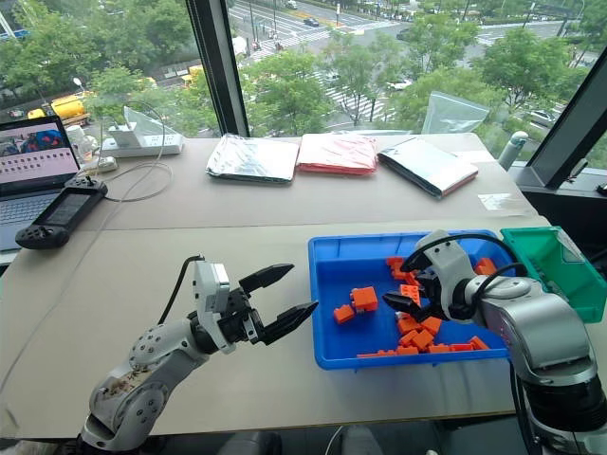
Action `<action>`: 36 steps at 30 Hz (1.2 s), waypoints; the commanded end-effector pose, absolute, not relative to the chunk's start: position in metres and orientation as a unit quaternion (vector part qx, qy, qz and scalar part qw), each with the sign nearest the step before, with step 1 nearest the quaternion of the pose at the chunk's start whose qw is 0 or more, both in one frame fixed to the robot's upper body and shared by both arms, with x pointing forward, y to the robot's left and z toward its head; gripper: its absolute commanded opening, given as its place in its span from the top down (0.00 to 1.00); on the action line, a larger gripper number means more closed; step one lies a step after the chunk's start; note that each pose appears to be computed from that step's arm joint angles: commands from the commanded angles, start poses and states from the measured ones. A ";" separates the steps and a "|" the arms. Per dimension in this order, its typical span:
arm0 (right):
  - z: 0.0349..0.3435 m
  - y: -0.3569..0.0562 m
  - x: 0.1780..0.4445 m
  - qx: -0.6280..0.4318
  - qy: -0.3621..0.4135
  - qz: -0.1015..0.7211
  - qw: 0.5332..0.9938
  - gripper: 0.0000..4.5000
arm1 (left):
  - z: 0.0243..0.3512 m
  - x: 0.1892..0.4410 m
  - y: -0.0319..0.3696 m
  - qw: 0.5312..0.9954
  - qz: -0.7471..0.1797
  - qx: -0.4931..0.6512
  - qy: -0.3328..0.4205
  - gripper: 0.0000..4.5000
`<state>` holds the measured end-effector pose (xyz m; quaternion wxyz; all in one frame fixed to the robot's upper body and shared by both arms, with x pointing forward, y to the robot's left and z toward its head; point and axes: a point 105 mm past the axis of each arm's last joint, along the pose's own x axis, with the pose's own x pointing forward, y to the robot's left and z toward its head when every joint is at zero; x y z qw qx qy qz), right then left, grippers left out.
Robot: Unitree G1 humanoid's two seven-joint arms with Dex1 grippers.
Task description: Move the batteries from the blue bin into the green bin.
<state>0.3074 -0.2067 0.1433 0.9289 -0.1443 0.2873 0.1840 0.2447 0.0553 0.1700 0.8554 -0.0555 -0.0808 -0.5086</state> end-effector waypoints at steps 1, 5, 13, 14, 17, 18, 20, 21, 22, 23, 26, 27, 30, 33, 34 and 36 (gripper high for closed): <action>0.151 -0.219 0.310 -0.145 0.271 0.104 0.946 0.00 | 0.180 0.242 0.057 0.853 -0.509 -0.049 -0.105 0.00; 0.143 -0.219 0.311 -0.135 0.278 0.074 0.948 0.00 | 0.179 0.241 0.057 0.853 -0.508 -0.049 -0.104 0.00; 0.119 -0.220 0.309 -0.105 0.304 0.045 0.946 0.00 | 0.180 0.242 0.057 0.853 -0.509 -0.049 -0.106 0.00; 0.118 -0.219 0.309 -0.103 0.305 0.045 0.946 0.00 | 0.179 0.243 0.057 0.853 -0.509 -0.049 -0.106 0.00; 0.113 -0.219 0.311 -0.090 0.307 0.044 0.947 0.00 | 0.179 0.243 0.056 0.852 -0.510 -0.050 -0.107 0.00; 0.112 -0.219 0.311 -0.086 0.306 0.043 0.947 0.00 | 0.179 0.243 0.056 0.852 -0.510 -0.050 -0.107 0.00; 0.110 -0.219 0.312 -0.082 0.307 0.045 0.947 0.00 | 0.179 0.243 0.056 0.852 -0.510 -0.050 -0.107 0.00; 0.107 -0.218 0.312 -0.081 0.309 0.045 0.947 0.06 | 0.179 0.244 0.056 0.852 -0.510 -0.050 -0.108 0.00; 0.106 -0.218 0.313 -0.081 0.309 0.046 0.946 0.12 | 0.179 0.244 0.056 0.852 -0.510 -0.050 -0.108 0.00; 0.106 -0.217 0.313 -0.080 0.308 0.048 0.947 0.16 | 0.179 0.244 0.056 0.852 -0.510 -0.050 -0.108 0.00; 0.106 -0.213 0.314 -0.080 0.304 0.055 0.948 0.38 | 0.179 0.245 0.056 0.852 -0.509 -0.050 -0.109 0.00; 0.107 -0.212 0.315 -0.078 0.303 0.057 0.948 0.46 | 0.179 0.246 0.056 0.852 -0.509 -0.050 -0.109 0.00; 0.112 -0.217 0.316 -0.074 0.293 0.049 0.952 0.61 | 0.179 0.247 0.056 0.852 -0.510 -0.049 -0.111 0.00; 0.132 -0.229 0.318 -0.067 0.265 0.037 0.961 0.61 | 0.179 0.248 0.056 0.852 -0.510 -0.047 -0.113 0.00; 0.141 -0.233 0.318 -0.062 0.252 0.033 0.965 0.61 | 0.179 0.249 0.056 0.852 -0.510 -0.046 -0.113 0.00; 0.162 -0.245 0.319 -0.063 0.226 0.020 0.972 0.61 | 0.180 0.250 0.056 0.851 -0.510 -0.045 -0.114 0.00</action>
